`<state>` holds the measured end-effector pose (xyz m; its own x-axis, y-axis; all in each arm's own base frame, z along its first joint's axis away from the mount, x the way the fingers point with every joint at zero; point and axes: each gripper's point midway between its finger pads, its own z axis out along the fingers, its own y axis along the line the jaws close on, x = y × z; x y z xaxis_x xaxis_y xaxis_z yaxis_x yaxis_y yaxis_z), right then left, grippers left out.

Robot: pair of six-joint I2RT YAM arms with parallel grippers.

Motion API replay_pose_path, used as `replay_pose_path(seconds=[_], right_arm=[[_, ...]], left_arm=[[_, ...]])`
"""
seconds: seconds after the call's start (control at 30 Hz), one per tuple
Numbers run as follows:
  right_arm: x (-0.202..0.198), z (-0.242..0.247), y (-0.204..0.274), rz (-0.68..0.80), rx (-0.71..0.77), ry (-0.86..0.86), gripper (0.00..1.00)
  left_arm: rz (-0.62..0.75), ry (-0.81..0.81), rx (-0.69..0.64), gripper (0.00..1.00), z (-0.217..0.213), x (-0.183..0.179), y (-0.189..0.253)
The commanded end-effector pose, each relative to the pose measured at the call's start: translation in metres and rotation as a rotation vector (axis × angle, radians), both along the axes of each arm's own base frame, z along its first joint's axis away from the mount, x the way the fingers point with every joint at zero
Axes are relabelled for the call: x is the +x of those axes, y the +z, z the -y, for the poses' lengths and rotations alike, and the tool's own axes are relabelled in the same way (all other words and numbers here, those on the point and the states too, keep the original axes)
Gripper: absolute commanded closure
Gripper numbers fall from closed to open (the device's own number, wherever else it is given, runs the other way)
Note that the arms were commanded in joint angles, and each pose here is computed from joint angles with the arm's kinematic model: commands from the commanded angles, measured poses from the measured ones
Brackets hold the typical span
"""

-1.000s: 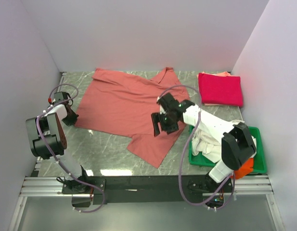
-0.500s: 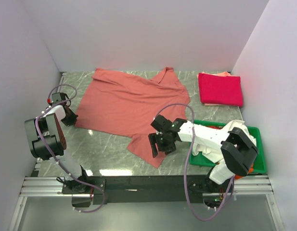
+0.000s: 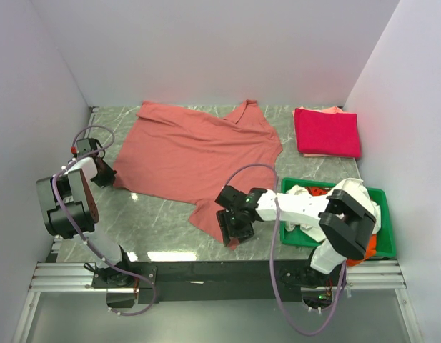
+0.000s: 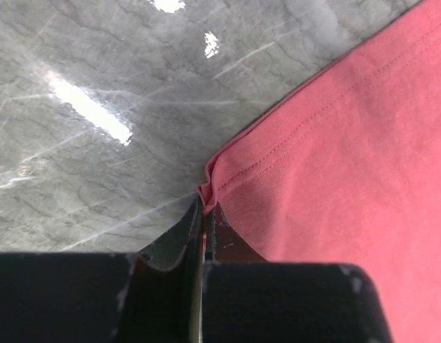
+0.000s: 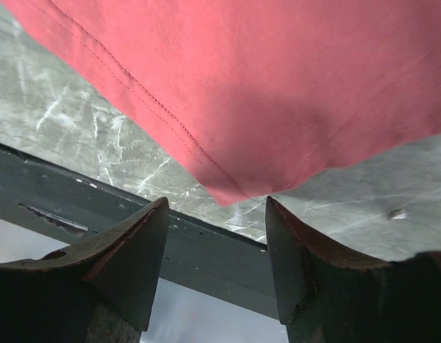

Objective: Fold and stack the t-shirts
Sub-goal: Flatten the tshirt out

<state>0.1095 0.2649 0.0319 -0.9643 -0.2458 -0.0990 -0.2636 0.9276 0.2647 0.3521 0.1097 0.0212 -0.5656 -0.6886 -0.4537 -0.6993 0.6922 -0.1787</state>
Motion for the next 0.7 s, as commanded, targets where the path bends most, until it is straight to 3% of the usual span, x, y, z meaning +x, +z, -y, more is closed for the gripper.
replay_pose_path(seconds=[0.0, 0.4, 0.5, 0.67], right_arm=[[-0.004, -0.003, -0.007, 0.012, -0.034, -0.024, 0.37], [-0.012, 0.002, -0.030, 0.010, -0.099, -0.032, 0.46], [-0.012, 0.005, -0.035, 0.007, -0.116, -0.039, 0.52], [-0.016, 0.009, -0.041, -0.005, -0.142, -0.048, 0.71]], left_arm=[[0.007, -0.018, -0.055, 0.99, 0.012, -0.004, -0.002], [0.000, 0.000, -0.062, 0.99, 0.009, -0.010, -0.005], [0.001, 0.001, -0.074, 0.99, 0.010, -0.010, -0.005], [0.006, 0.007, -0.088, 0.99, 0.011, -0.012, -0.006]])
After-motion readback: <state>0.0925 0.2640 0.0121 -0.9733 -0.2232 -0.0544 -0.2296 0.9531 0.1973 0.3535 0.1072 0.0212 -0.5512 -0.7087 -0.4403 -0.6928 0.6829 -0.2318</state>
